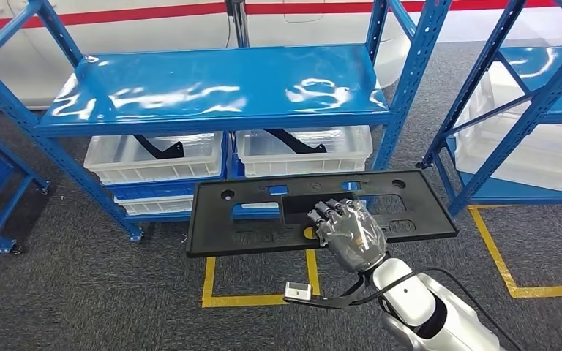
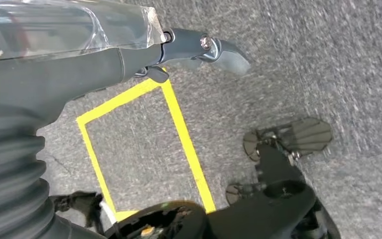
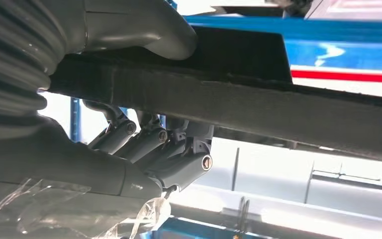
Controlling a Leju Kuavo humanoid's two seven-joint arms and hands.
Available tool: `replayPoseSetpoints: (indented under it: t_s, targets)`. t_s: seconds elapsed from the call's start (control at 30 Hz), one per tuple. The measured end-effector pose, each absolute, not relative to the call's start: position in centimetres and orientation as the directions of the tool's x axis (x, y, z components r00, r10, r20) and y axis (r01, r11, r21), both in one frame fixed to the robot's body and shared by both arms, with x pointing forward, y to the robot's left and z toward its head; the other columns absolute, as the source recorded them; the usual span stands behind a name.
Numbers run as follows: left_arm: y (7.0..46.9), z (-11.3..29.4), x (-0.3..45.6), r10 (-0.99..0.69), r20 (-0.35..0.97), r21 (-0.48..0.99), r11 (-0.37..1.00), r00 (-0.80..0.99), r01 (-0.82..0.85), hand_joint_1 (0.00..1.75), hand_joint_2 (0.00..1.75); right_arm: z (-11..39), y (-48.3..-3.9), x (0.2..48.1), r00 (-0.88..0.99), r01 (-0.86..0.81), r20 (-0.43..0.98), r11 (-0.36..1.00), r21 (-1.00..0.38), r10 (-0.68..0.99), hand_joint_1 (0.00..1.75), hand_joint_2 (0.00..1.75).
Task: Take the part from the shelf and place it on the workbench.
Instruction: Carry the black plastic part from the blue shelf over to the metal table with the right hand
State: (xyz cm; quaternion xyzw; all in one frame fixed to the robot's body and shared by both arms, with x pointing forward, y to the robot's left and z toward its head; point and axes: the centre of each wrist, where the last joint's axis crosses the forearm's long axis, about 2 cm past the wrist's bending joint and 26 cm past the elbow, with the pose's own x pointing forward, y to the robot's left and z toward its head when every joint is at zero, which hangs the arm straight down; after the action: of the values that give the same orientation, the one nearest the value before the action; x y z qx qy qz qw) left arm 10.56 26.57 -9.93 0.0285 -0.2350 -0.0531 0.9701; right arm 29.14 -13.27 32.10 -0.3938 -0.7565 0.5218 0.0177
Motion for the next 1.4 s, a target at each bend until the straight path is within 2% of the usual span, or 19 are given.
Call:
replayPoseSetpoints:
  t_s: [1.4]
  targets:
    - [26.67,-9.97,10.44,-0.129,0.444,0.087,0.991,0.887,0.101,0.0,1.75,31.87,-13.11,28.99,-0.721,0.543,-0.356,0.166,-0.823,0.595,1.69,1.75]
